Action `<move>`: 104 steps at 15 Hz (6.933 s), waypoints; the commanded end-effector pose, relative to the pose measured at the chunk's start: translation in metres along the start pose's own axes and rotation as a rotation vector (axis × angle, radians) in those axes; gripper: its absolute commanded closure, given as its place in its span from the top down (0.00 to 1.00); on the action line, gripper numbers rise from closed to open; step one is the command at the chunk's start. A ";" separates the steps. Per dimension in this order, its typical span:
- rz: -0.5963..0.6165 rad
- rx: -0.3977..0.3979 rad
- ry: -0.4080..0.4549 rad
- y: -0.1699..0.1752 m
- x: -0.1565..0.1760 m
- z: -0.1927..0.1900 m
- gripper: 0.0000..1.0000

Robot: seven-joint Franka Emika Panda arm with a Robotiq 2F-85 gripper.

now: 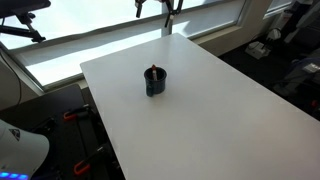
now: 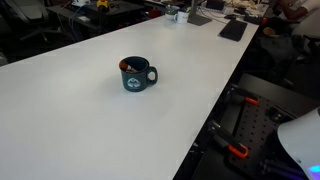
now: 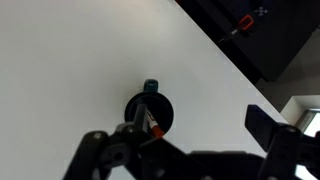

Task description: Put the marker on the table

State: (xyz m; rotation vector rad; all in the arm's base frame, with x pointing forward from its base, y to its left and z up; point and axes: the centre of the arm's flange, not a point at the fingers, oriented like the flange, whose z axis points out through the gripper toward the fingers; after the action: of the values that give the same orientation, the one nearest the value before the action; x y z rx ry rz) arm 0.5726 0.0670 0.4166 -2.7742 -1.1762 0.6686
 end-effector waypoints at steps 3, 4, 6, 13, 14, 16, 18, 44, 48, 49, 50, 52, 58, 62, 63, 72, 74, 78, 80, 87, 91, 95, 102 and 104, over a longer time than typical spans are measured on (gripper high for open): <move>0.004 0.045 -0.031 0.013 0.013 0.008 1.00; -0.001 0.056 -0.042 0.017 0.019 0.014 1.00; -0.012 0.087 -0.069 0.028 0.029 0.026 1.00; -0.043 0.135 -0.122 0.043 0.051 0.065 1.00; -0.045 0.146 -0.132 0.047 0.058 0.069 1.00; -0.048 0.156 -0.139 0.052 0.066 0.074 1.00; -0.049 0.158 -0.140 0.053 0.067 0.073 1.00; -0.106 0.243 -0.275 0.050 0.110 0.131 1.00; -0.105 0.250 -0.281 0.053 0.113 0.133 1.00; -0.111 0.253 -0.281 0.056 0.115 0.134 1.00; -0.116 0.252 -0.283 0.057 0.117 0.136 1.00; -0.133 0.247 -0.271 0.061 0.119 0.138 1.00; -0.132 0.254 -0.262 0.063 0.121 0.145 1.00; -0.133 0.255 -0.260 0.065 0.122 0.146 1.00; -0.133 0.254 -0.260 0.065 0.122 0.146 1.00; -0.295 0.298 -0.314 0.085 0.168 0.169 1.00; -0.269 0.305 -0.294 0.076 0.152 0.182 1.00; -0.278 0.310 -0.304 0.077 0.160 0.187 1.00; -0.278 0.309 -0.303 0.077 0.160 0.185 1.00; -0.278 0.309 -0.303 0.077 0.160 0.184 1.00; -0.279 0.313 -0.303 0.078 0.160 0.186 0.66; -0.277 0.318 -0.309 0.079 0.160 0.190 0.60; -0.277 0.323 -0.312 0.080 0.161 0.194 0.44; -0.277 0.325 -0.314 0.080 0.161 0.196 0.58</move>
State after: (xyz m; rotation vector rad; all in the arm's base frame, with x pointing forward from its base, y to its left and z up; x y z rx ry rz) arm 0.6450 0.0999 0.1625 -2.2428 -1.3278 1.1720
